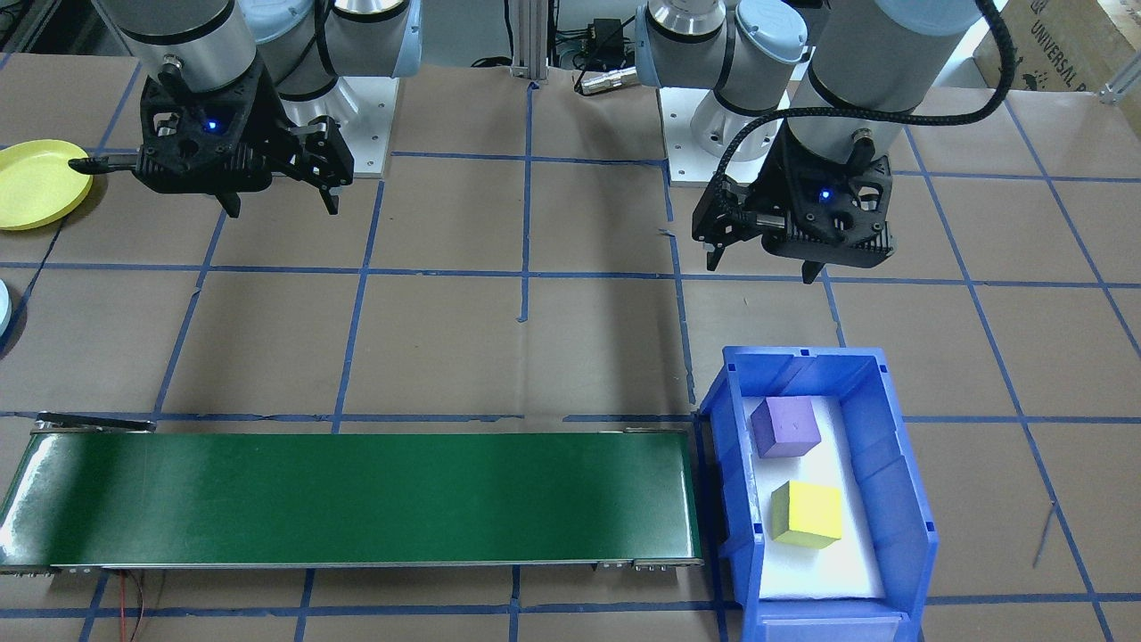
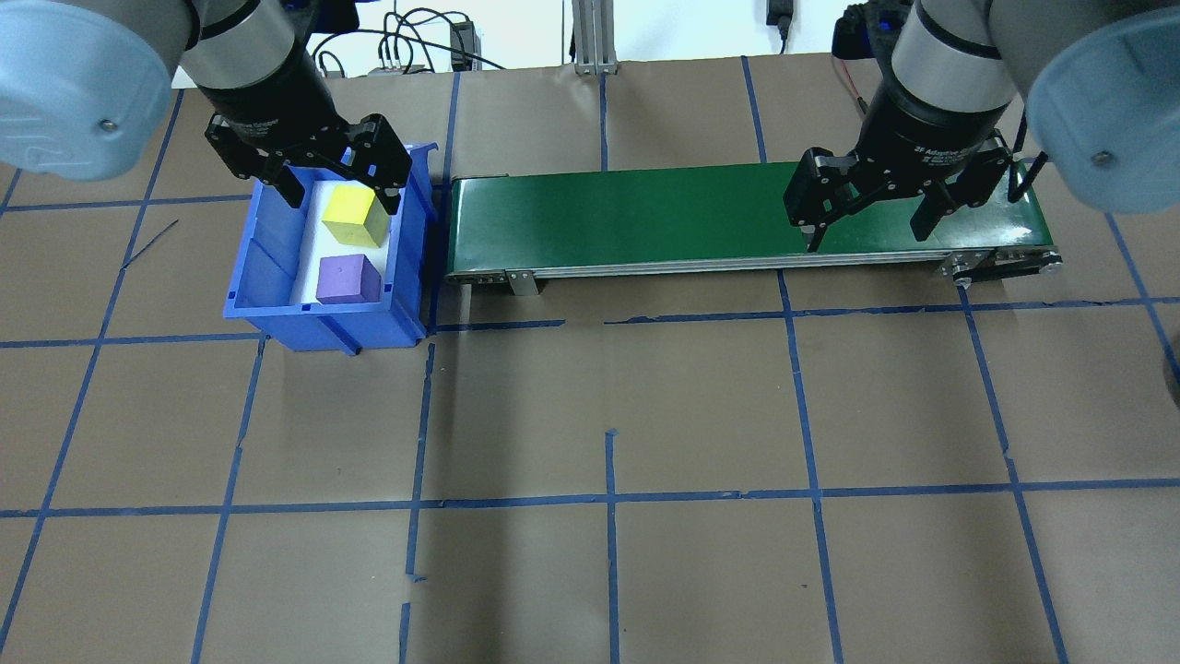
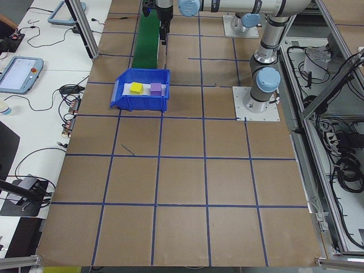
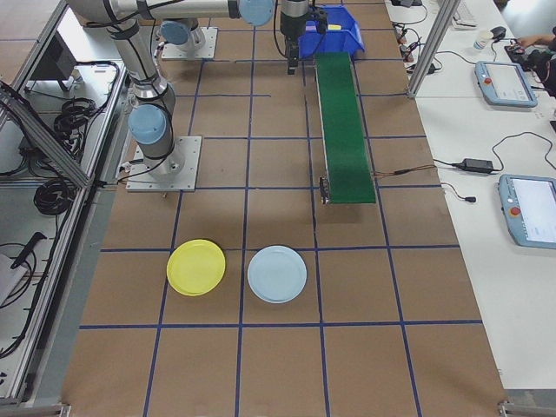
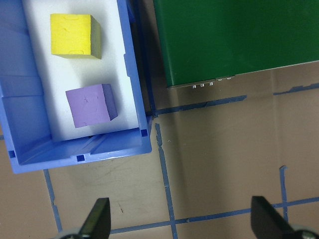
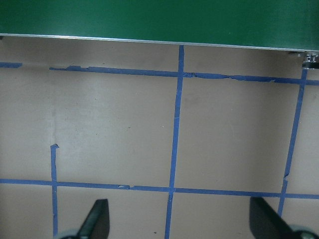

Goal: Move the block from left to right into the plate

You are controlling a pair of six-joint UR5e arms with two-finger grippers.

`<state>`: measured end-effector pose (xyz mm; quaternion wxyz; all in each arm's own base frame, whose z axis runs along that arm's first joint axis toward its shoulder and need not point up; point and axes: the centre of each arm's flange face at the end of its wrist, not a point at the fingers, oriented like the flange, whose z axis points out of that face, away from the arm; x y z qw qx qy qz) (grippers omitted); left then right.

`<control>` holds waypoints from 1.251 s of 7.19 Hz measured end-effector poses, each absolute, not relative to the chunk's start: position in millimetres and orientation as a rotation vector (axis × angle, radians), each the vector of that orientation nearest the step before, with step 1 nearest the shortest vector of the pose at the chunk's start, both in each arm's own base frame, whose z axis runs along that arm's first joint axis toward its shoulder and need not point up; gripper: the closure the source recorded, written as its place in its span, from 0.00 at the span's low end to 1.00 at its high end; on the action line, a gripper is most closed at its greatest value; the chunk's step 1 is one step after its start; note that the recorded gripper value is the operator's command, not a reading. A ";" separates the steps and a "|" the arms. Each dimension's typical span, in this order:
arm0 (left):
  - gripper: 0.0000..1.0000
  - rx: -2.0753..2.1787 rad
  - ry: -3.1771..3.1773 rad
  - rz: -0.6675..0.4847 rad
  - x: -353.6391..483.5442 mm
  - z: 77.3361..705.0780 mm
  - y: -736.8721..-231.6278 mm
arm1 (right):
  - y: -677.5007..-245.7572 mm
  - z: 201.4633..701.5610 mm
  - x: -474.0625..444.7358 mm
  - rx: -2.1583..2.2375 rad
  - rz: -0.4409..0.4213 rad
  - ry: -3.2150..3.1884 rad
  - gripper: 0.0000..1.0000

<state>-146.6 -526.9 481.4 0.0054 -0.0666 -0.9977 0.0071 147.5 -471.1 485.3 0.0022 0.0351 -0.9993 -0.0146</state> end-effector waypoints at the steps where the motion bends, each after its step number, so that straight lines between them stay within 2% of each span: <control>1: 0.00 -0.207 -3.123 0.022 -146.3 481.1 -527.2 | -471.1 485.3 147.6 0.110 -0.045 -3.135 0.00; 4: 0.00 -0.221 -3.123 0.074 -142.7 484.3 -539.6 | -471.1 485.3 147.7 0.108 -0.045 -3.135 0.00; 9: 0.00 -0.346 -3.093 0.229 -49.8 446.1 -614.2 | -471.0 484.7 147.5 0.108 -0.047 -3.135 0.00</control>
